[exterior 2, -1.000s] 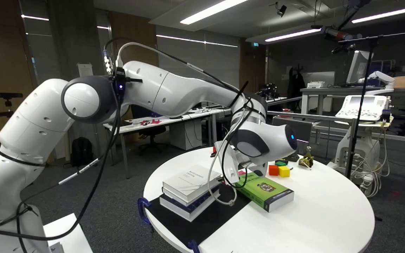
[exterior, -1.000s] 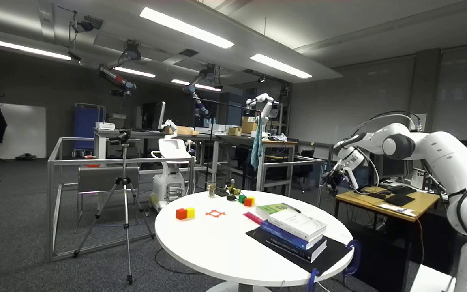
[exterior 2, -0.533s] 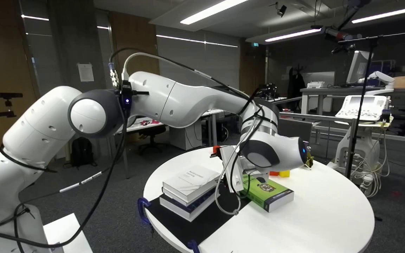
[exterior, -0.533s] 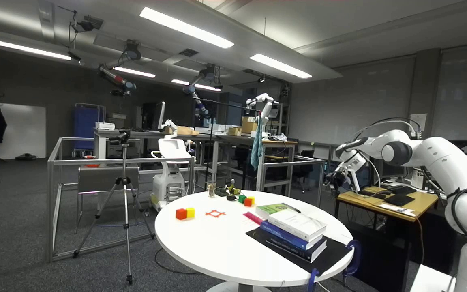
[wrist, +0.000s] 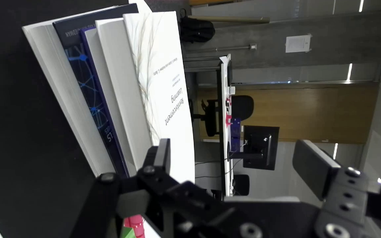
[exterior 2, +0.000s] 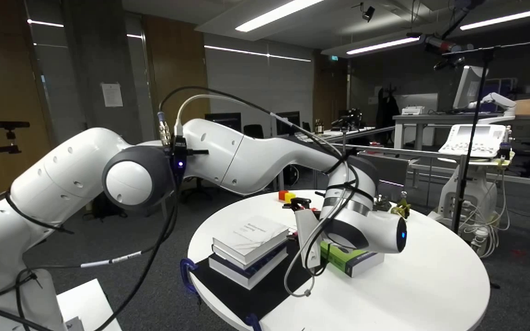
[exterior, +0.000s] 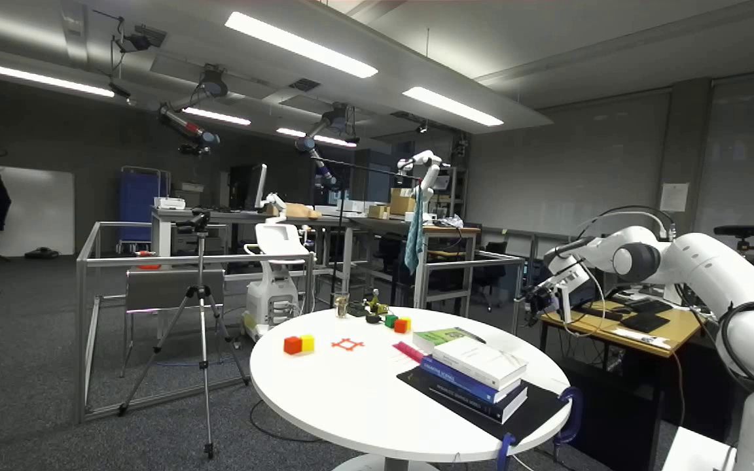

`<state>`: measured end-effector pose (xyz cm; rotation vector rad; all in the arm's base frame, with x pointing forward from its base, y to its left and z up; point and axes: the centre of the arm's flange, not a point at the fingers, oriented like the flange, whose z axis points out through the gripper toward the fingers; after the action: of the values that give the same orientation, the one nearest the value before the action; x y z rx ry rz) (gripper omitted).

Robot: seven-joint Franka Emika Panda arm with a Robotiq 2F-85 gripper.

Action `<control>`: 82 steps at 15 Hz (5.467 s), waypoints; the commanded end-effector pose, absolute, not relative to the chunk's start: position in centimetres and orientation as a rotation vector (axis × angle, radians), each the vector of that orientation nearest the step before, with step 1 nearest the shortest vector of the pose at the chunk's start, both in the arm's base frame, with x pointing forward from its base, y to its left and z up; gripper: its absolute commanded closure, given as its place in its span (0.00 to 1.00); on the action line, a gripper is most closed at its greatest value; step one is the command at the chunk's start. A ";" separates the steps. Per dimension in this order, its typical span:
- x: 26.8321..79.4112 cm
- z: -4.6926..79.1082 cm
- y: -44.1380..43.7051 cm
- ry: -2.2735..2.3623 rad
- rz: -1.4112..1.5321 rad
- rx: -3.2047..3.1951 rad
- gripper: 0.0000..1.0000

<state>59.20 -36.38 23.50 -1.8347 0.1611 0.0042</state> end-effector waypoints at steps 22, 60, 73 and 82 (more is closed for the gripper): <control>62.4 11.5 -30.2 0.097 -0.002 -1.818 0.00; 65.1 9.8 -28.6 0.052 -0.117 -1.600 0.00; 65.2 9.9 -28.4 0.011 -0.130 -1.579 0.00; 65.2 8.9 -27.5 0.009 -0.122 -1.576 0.00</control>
<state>64.51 -27.12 9.11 -1.6075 0.0409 -0.1015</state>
